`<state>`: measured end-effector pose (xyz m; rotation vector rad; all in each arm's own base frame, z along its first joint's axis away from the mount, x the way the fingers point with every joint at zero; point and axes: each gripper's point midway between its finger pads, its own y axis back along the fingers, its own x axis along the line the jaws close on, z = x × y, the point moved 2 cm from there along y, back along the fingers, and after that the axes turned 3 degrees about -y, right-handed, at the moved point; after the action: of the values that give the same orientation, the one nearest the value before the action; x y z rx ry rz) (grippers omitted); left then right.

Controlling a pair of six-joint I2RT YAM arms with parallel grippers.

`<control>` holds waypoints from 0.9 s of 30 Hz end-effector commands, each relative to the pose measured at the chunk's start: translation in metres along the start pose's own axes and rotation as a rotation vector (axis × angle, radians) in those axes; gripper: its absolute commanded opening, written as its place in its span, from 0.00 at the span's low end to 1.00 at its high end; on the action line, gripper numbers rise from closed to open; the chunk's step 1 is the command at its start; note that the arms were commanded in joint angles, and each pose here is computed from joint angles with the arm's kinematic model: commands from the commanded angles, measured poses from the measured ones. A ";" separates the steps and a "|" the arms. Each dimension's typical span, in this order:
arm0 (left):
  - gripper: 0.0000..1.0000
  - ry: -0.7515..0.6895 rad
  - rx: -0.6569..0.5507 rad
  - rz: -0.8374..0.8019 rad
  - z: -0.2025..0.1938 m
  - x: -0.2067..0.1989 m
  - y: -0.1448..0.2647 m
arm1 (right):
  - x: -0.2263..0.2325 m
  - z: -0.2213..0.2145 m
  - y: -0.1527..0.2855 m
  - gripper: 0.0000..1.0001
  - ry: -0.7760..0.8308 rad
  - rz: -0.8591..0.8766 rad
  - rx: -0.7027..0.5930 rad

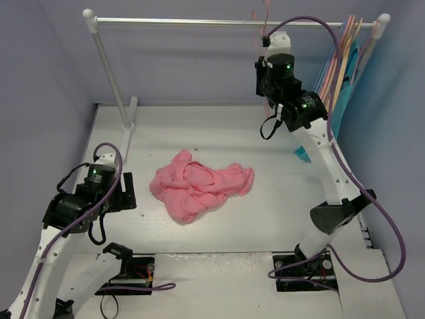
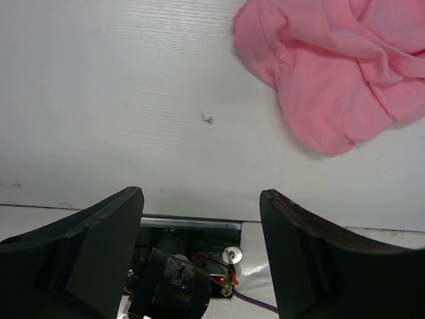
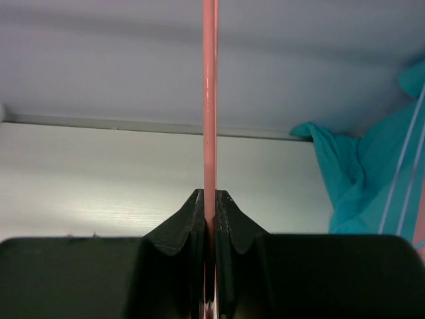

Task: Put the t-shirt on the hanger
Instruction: Pick up the hanger from the clothesline.

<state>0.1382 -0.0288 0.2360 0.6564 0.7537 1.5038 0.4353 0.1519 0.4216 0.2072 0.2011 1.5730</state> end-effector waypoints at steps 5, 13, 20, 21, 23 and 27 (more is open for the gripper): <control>0.71 -0.007 -0.041 -0.096 0.024 -0.022 0.001 | 0.015 0.027 0.062 0.00 0.034 0.253 -0.123; 0.66 -0.018 -0.011 -0.146 0.047 -0.044 -0.015 | 0.026 -0.072 0.097 0.00 0.146 0.467 0.022; 0.58 -0.012 0.032 -0.143 0.083 -0.073 -0.057 | 0.015 -0.124 0.120 0.00 0.210 0.524 0.118; 0.57 -0.002 0.027 -0.142 0.089 -0.078 -0.061 | 0.014 -0.131 0.122 0.00 0.220 0.532 0.137; 0.57 0.006 0.048 -0.113 0.099 -0.088 -0.084 | 0.012 -0.144 0.124 0.00 0.232 0.537 0.167; 0.54 0.007 0.080 -0.101 0.110 -0.117 -0.119 | 0.017 -0.158 0.125 0.00 0.226 0.571 0.221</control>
<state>0.2752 -0.1141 0.2009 0.7790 0.8927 1.3626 0.2742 0.1580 0.2956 0.2962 0.5640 2.0807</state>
